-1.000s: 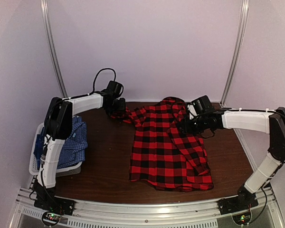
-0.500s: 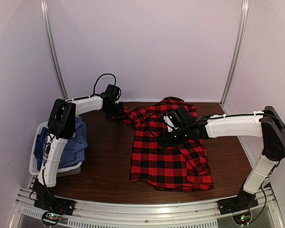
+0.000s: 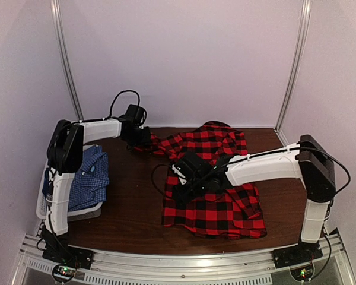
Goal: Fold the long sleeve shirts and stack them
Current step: Move the right arm to the center of the board with the 1/3-folded shirt, then pick up the sleeve from the center of the board.
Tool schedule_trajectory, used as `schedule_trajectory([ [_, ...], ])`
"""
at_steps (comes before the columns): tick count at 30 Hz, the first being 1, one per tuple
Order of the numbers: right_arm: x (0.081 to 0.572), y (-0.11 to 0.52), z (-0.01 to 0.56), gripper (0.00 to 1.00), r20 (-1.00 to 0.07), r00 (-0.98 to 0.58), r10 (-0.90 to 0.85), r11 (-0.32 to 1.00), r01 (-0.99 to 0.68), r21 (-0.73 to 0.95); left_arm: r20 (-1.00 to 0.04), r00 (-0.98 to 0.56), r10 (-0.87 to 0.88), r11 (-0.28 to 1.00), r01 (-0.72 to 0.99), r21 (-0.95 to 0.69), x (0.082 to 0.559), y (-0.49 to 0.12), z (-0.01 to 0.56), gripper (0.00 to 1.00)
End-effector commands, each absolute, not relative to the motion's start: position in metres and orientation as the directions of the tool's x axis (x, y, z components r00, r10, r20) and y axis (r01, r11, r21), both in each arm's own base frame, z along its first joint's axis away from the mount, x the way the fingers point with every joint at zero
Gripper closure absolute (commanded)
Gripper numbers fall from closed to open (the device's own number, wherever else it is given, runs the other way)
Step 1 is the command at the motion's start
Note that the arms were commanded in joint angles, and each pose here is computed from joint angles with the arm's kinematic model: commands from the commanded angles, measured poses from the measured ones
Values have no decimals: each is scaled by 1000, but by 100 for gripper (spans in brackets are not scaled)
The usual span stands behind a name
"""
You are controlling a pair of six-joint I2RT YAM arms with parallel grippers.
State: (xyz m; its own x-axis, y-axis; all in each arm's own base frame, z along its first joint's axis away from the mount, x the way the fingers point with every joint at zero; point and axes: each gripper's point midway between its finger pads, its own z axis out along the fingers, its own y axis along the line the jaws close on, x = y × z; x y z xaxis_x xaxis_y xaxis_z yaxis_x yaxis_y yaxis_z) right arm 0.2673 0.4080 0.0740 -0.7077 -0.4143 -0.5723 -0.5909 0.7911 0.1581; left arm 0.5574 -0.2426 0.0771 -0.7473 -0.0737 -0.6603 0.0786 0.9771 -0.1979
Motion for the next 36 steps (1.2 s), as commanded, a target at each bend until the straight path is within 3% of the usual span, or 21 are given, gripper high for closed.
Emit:
schedule_trajectory([
  [1,256,414,57,43,-539,-688,-486,783,-616,81,-733,-666,-138,964,79,-253,562,-243,130,100],
  [17,173,427,3,46,-375,-600,-707,643,-766,14,-783,-609,-127,962,116,-246,568,-245,165,100],
  [23,140,448,4,47,-360,-579,-732,577,-807,124,-801,-586,-122,959,138,-247,570,-247,183,100],
  [29,150,459,23,47,-410,-601,-686,604,-785,141,-816,-566,-115,945,190,-265,568,-254,202,100],
  [36,205,452,110,46,-598,-638,-485,693,-698,182,-835,-534,-131,901,288,-325,555,-269,241,100],
])
